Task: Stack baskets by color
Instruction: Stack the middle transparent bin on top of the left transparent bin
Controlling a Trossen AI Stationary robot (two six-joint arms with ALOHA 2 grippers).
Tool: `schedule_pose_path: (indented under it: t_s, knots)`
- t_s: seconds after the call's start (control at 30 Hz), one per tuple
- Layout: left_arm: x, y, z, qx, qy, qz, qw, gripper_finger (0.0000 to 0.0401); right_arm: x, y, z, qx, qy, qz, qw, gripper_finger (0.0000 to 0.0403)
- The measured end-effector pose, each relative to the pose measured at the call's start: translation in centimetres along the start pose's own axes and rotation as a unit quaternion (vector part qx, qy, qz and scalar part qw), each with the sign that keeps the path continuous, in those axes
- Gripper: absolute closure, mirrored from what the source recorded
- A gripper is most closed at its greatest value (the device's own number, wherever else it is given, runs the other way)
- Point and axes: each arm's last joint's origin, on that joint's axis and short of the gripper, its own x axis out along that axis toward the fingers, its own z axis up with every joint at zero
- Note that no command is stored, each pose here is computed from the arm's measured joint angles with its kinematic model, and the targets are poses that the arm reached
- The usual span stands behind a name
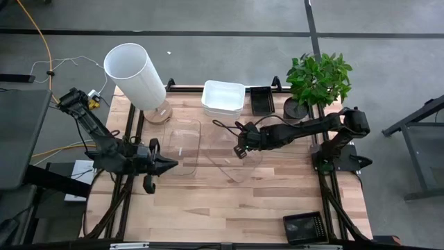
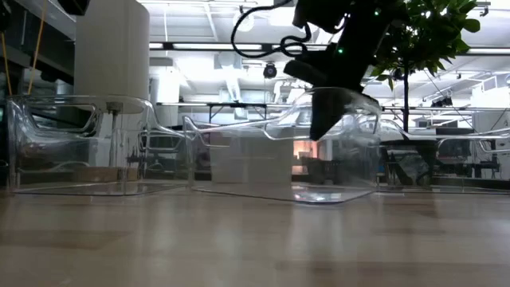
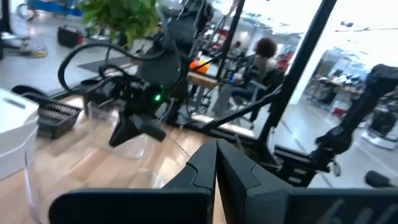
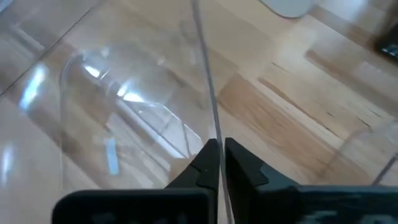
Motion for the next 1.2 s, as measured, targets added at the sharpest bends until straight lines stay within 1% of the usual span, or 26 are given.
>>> schedule_pose_path:
  t_s: [0.13,0.27,0.33,0.43,0.57,0.77,0.87,0.97,1.07,1.2]
  knots:
    - [-0.6,0.4,1.1,-0.007,-0.016,-0.022,1.0,0.0401,-1.0,0.0,0.2,-0.009,-0.014,0.013,1.0,0.0401]
    - [-1.1,0.8,1.9,-0.016,-0.028,-0.027,0.999,0.0401,-3.0,-0.4,0.8,-0.003,-0.035,0.028,0.999,0.0402]
    - [-1.2,0.9,2.1,-0.02,-0.032,-0.028,0.999,0.0401,-4.3,-0.7,0.9,-0.009,-0.055,0.031,0.998,0.0402]
    - [-1.3,1.0,2.2,-0.012,-0.034,-0.028,0.999,0.0401,-6.3,-1.0,1.0,-0.006,-0.08,0.042,0.996,0.0402]
    - [-1.3,1.0,2.2,-0.009,-0.035,-0.028,0.999,0.0401,-8.0,-0.9,1.0,0.005,-0.11,0.063,0.992,0.0402]
    - [-1.3,1.0,2.3,-0.011,-0.037,-0.024,0.999,0.0401,-8.3,-0.4,0.8,0.007,-0.118,0.08,0.99,0.0402]
    - [-1.3,1.0,2.3,-0.014,-0.039,-0.025,0.999,0.0401,-8.7,0.4,1.2,0.008,-0.14,0.117,0.983,0.0402]
    - [-1.3,1.0,2.4,-0.01,-0.043,-0.026,0.999,0.0401,-9.0,0.9,1.3,0.006,-0.152,0.142,0.978,0.0402]
    - [-1.3,1.0,2.5,-0.008,-0.044,-0.026,0.999,0.0401,-8.9,0.8,1.2,0.0,-0.146,0.141,0.979,0.0403]
    - [-1.3,1.0,2.5,-0.008,-0.044,-0.026,0.999,0.0401,-8.8,0.5,0.6,0.003,-0.125,0.123,0.984,0.0403]
